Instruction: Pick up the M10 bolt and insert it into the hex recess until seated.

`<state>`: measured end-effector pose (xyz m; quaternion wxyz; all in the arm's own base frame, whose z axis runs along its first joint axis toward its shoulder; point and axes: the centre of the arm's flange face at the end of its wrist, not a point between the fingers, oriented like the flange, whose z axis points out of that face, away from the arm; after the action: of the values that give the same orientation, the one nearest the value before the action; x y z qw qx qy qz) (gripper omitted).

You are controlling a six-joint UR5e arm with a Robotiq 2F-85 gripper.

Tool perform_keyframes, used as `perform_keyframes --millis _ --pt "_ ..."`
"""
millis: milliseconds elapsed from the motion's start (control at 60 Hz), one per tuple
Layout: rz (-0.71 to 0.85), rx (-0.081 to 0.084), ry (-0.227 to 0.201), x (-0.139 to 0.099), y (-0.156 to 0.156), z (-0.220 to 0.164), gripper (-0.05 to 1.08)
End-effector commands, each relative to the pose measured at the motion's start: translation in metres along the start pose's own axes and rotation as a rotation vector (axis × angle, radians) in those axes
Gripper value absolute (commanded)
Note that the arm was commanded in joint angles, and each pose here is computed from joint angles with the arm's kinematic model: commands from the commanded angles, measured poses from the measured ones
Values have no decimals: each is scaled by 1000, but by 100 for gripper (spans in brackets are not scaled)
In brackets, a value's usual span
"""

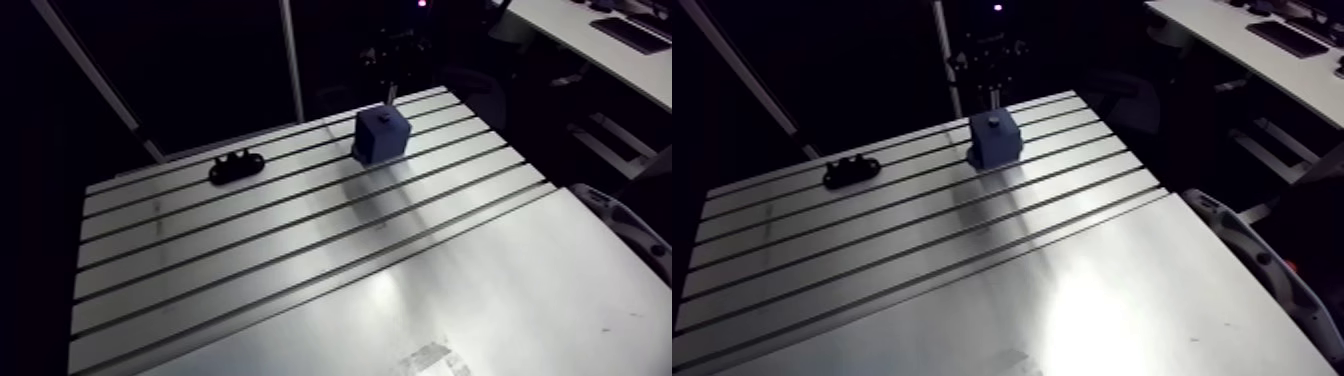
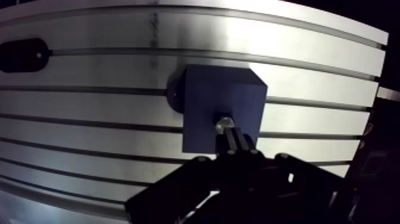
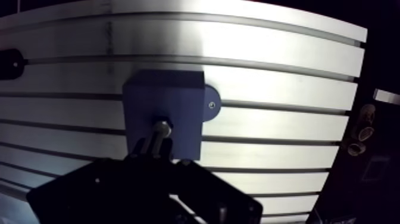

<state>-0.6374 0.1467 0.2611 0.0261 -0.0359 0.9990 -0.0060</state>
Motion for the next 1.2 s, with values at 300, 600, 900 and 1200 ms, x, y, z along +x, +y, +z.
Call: perform_keyframes --millis 300,600,900,1200 --pt "-6 3 -3 1 3 8 107" --pt "-7 5 -6 1 2 11 107" --pt "-18 10 -18 1 3 19 107" --pt "-21 11 -18 1 2 19 107"
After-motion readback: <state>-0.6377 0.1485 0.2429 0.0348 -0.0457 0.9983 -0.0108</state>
